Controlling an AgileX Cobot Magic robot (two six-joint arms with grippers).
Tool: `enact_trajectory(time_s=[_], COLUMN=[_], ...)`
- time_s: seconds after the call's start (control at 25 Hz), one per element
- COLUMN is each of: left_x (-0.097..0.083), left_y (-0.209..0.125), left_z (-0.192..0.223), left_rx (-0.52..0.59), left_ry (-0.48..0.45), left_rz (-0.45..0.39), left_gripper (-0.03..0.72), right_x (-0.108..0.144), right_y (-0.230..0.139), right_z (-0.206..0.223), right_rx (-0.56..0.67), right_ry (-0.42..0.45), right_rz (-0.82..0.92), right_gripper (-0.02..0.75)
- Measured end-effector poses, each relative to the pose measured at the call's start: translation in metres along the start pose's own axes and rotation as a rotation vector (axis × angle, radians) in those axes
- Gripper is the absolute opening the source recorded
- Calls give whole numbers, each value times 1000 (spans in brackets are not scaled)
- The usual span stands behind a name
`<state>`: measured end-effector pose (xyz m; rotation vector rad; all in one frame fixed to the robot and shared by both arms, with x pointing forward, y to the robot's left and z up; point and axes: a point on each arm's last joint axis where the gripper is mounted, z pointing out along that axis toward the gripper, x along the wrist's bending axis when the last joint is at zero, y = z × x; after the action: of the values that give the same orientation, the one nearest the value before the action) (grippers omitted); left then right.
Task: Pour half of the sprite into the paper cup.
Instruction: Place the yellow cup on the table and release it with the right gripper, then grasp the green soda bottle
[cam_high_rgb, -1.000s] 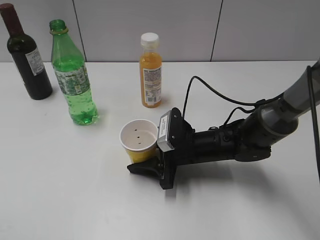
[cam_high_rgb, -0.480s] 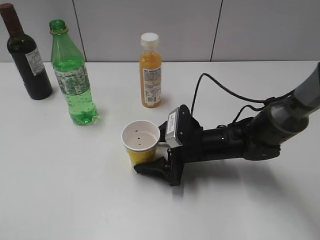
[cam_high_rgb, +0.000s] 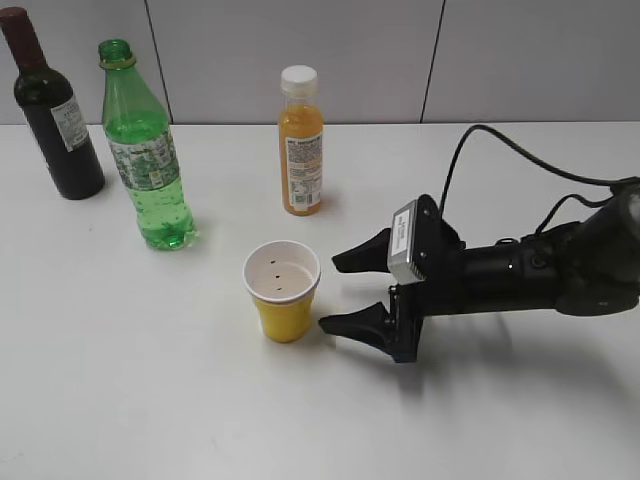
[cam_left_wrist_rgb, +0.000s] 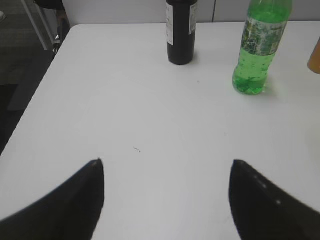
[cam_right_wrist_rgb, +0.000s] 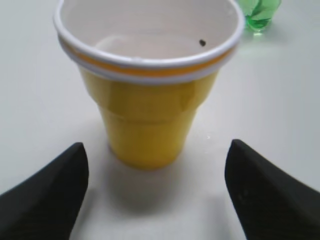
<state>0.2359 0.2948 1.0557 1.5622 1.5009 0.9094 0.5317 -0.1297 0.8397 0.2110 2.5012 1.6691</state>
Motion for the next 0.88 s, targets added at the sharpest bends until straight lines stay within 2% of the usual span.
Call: enact_trajectory(time_s=[0.28,0.4,0.72,0.88], left_x=[0,0,0,0], left_y=[0,0,0,0], left_z=[0,0,0,0], left_rx=[0,0,0,0], left_ry=[0,0,0,0], left_rz=[0,0,0,0], left_gripper=[589,589,589,589], right_x=[-16,-26,-53,-62], right_y=[18,27,56,68], right_z=[-32,-43,-76,-93], right_rx=[48,77,90,138], right_ry=[-149,-245,-642,-779], right_rz=[-28,-26,178,280], right_gripper=[642,636,619,613])
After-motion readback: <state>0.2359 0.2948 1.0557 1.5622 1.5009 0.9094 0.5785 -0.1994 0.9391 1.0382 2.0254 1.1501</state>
